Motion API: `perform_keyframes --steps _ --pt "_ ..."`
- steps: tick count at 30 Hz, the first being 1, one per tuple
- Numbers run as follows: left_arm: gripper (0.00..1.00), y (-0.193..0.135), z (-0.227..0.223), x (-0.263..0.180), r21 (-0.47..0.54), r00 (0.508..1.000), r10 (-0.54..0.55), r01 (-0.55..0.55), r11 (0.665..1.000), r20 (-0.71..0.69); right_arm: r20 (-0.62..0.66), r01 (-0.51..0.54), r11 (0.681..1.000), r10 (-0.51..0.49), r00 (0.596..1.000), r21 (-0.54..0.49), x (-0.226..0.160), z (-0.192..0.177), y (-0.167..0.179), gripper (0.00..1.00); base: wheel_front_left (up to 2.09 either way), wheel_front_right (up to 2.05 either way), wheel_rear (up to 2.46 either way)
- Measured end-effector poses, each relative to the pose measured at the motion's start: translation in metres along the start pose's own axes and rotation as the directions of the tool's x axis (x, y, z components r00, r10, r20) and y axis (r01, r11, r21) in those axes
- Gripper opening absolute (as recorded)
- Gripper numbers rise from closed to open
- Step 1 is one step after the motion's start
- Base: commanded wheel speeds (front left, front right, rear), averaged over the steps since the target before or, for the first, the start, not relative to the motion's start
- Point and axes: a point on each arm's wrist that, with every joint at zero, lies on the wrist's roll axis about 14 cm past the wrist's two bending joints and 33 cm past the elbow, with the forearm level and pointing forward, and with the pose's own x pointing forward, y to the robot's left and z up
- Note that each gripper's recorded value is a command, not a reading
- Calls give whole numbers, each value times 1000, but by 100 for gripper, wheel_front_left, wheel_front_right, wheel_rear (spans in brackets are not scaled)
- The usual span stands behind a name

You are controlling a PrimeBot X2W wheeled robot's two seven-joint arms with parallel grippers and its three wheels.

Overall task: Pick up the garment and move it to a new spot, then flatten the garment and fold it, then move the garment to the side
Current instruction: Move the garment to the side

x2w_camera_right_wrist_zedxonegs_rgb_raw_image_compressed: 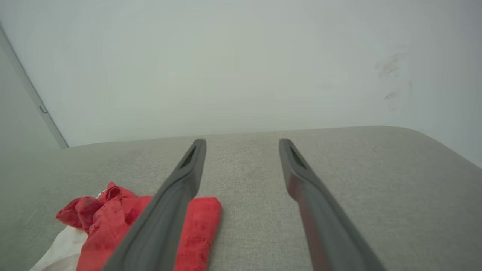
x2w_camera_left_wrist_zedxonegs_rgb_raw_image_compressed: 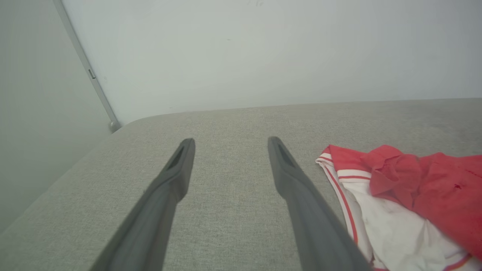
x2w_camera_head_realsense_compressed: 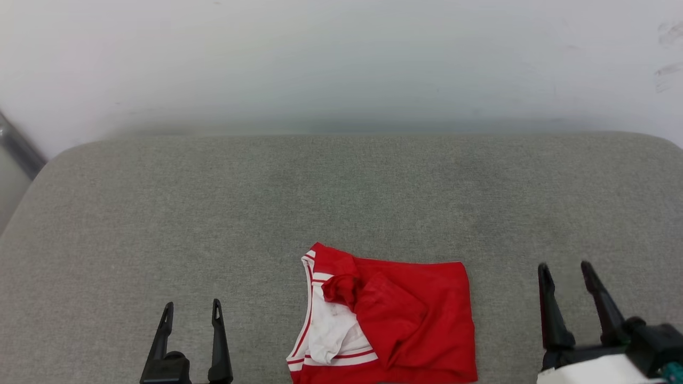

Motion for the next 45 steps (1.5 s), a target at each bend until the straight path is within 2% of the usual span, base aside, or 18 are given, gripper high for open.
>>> perform_keyframes --steps 4,7,9,12,16,21,26,30,40,45 --pt "100 -2 -2 1 -2 1000 -7 7 1000 -6 118 -42 997 50 992 -70 30 39 2 100 0 0 0" --pt "100 -3 -3 2 -4 1000 -10 10 1000 -8 151 -114 987 131 980 -116 51 59 9 100 0 0 0" --pt "100 -3 -3 2 -6 1000 -12 12 1000 -11 76 -180 974 192 978 -138 67 60 17 100 0 0 0" --pt "100 -2 -4 4 -7 1000 -9 9 1000 -12 -138 -270 957 255 957 -108 81 41 25 100 0 0 0" --pt "100 -1 -6 6 -9 1000 -3 3 1000 -19 -413 -348 937 302 859 -37 83 16 25 100 0 0 0" --pt "100 -1 -9 10 -10 1000 3 -4 1000 -29 -691 -336 934 322 647 121 59 -31 12 100 0 0 0" --pt "100 -2 -10 17 -12 1000 4 -4 1000 -31 -811 -259 931 353 465 257 37 -70 6 100 0 0 0" --pt "100 -2 -12 24 -10 999 7 -8 1000 -34 -829 -218 908 416 374 358 28 -95 22 100 0 0 0" --pt "100 0 -22 36 -1 998 19 -19 1000 -63 -834 -121 865 501 232 487 7 -153 58 100 0 0 0" --pt "100 0 -25 40 3 997 25 -25 1000 -70 -833 -113 859 513 207 500 5 -168 70 100 0 0 0"
